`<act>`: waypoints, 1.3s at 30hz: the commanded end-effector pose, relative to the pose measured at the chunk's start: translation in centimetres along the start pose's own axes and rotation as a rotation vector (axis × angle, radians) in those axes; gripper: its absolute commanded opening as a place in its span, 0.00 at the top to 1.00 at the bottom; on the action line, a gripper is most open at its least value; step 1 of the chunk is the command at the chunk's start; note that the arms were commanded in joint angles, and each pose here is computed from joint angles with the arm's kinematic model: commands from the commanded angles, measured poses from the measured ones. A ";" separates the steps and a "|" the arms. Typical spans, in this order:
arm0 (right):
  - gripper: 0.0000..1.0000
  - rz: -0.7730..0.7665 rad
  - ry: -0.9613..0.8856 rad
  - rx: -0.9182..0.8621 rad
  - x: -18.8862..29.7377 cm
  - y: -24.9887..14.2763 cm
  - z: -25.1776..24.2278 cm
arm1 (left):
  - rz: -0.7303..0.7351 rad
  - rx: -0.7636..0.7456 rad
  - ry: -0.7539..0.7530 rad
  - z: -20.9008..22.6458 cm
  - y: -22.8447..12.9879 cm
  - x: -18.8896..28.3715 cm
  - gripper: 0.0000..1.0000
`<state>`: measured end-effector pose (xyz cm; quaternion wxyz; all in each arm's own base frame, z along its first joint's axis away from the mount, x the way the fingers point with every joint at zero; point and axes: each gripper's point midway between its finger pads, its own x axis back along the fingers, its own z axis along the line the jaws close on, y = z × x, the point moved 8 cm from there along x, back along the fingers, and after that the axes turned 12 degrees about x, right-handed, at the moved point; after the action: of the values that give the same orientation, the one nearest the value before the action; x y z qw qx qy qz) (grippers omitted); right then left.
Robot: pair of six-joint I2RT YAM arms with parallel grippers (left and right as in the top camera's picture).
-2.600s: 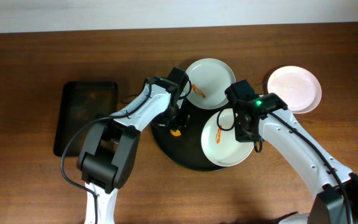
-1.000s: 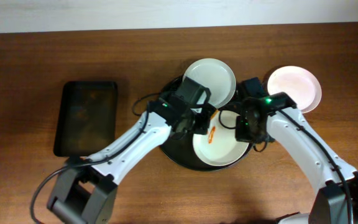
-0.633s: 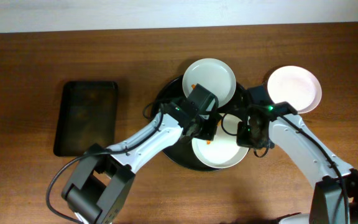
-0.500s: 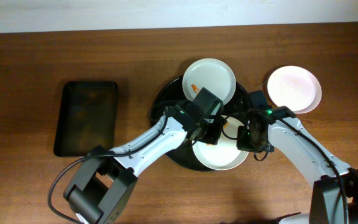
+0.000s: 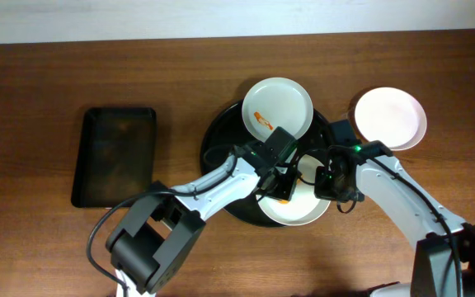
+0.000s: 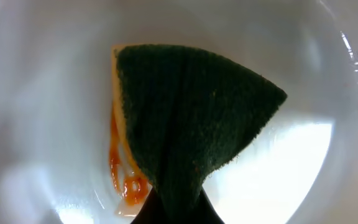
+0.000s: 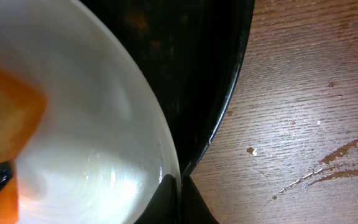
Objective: Clean dirty plates on tray and stack at the side
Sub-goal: 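Scrub the tilted plate with the sponge held in the left gripper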
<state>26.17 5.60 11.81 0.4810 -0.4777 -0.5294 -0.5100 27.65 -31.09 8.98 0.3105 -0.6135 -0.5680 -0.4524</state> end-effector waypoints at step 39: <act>0.96 0.009 -0.006 0.035 0.2 -0.4 -0.1 | -0.266 0.099 0.031 2.1 4.6 7.1 1.00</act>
<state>25.92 5.69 11.79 0.4934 -0.4728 -0.5288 -0.5034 33.44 -26.11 15.54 0.2908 -0.4770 -0.6694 -0.4897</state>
